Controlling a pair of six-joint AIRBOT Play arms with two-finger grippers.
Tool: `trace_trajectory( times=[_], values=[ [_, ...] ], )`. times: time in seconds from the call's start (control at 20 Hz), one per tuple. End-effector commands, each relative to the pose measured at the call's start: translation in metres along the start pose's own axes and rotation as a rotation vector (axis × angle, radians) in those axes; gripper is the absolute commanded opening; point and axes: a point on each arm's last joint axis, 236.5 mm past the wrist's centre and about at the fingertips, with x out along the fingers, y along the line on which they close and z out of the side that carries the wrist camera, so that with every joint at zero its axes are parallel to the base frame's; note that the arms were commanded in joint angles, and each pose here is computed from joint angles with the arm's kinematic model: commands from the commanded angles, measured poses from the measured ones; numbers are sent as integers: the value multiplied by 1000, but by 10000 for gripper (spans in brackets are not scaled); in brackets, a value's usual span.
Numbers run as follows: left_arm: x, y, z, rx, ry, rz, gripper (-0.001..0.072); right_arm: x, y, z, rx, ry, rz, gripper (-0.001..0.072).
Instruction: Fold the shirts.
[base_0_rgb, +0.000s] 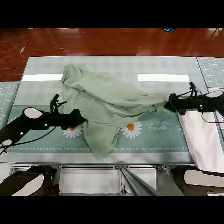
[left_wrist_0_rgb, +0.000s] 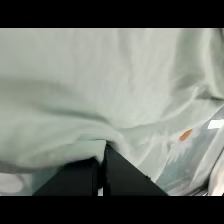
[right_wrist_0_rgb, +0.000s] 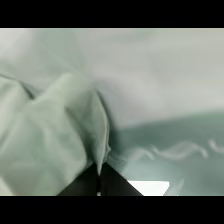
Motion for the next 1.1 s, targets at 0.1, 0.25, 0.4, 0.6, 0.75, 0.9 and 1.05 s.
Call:
trace_trajectory(
  times=[0.1,0.25,0.4,0.6,0.75,0.9,1.05],
  values=[
    [-99,-78,111,91,-307,-145,21,-106,121,75,-279,-234,111,21],
    [-227,-177,163,314,-604,-255,21,-219,221,109,-493,-508,163,21],
    [-362,-270,161,577,-901,-307,20,-331,287,107,-641,-779,133,21],
    [-492,-331,113,795,-1197,-266,20,-431,339,46,-786,-1024,108,22],
    [-533,-358,55,929,-1283,-227,20,-479,347,-12,-860,-1152,43,22],
    [-547,-365,1,1015,-1338,-166,20,-515,339,-64,-902,-1255,-67,22],
    [-541,-346,-34,1049,-1333,4,20,-531,309,-97,-887,-1276,-231,22]
  ],
)
